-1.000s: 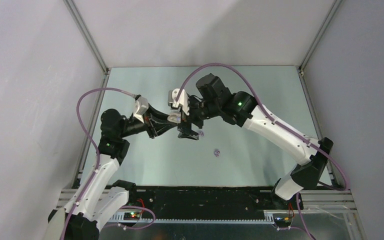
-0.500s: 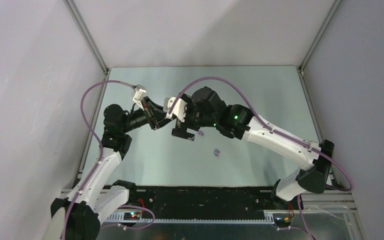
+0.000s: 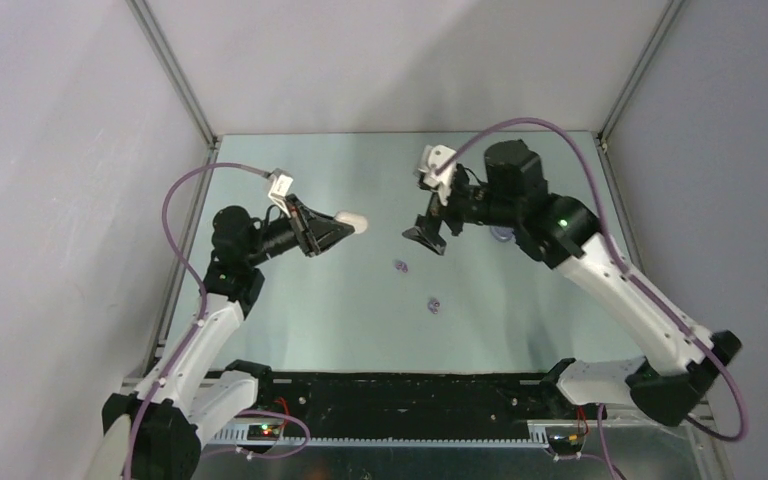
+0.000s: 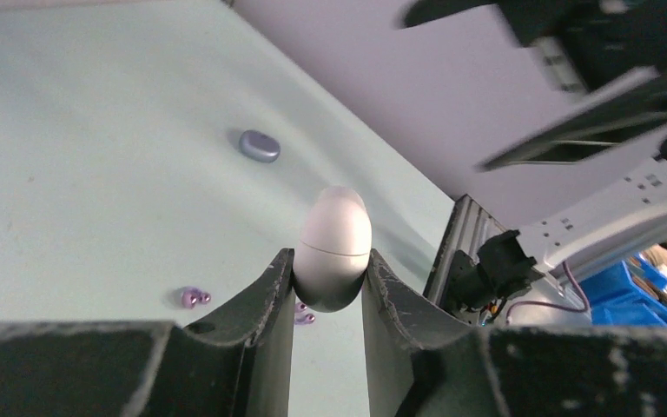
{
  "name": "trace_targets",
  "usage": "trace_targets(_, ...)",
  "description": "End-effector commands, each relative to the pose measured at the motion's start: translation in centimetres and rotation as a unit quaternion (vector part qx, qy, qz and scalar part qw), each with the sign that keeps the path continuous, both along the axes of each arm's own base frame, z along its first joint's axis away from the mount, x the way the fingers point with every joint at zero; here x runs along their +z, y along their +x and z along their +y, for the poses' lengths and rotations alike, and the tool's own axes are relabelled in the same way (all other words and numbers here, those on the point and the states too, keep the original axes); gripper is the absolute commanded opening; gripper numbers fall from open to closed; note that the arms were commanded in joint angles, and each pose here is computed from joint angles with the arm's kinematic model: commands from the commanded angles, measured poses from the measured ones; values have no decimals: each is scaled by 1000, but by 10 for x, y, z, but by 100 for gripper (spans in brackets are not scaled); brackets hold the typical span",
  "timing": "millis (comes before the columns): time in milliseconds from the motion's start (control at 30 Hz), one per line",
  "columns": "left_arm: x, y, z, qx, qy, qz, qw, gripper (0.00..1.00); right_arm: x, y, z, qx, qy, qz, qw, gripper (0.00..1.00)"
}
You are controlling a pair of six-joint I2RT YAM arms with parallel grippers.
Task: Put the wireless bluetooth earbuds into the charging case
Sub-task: Place the charging case with the earbuds at the center of the board.
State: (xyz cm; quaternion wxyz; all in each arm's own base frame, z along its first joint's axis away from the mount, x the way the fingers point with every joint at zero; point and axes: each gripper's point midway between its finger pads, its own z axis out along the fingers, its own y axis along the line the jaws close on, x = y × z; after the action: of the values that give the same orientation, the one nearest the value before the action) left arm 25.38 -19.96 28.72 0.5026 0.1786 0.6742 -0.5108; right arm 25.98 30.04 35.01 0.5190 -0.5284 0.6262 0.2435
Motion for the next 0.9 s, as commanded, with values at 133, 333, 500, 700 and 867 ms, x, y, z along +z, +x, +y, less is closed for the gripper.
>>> trace_targets(133, -100, 64, 38, 166, 105, 209, 958, 1, -25, -27, -29, -25, 13, 106, 994, 96)
trace_targets(333, -172, 92, 44, 178, 115, 365, 907, 1, -64, -8, -58, -132, 0, 166, 977, 91)
trace_targets(500, -209, 118, 36, 173, 107, 421, 884, 6, -83, 9, -85, -199, 4, 206, 958, 89)
trace_targets(700, -240, 129, 40, 189, 160, 452, 857, 22, -89, 21, -96, -219, 12, 215, 952, 88)
trace_targets(867, -238, 120, 68, 230, 218, 452, 834, 58, -94, 26, -98, -227, 12, 223, 948, 88)
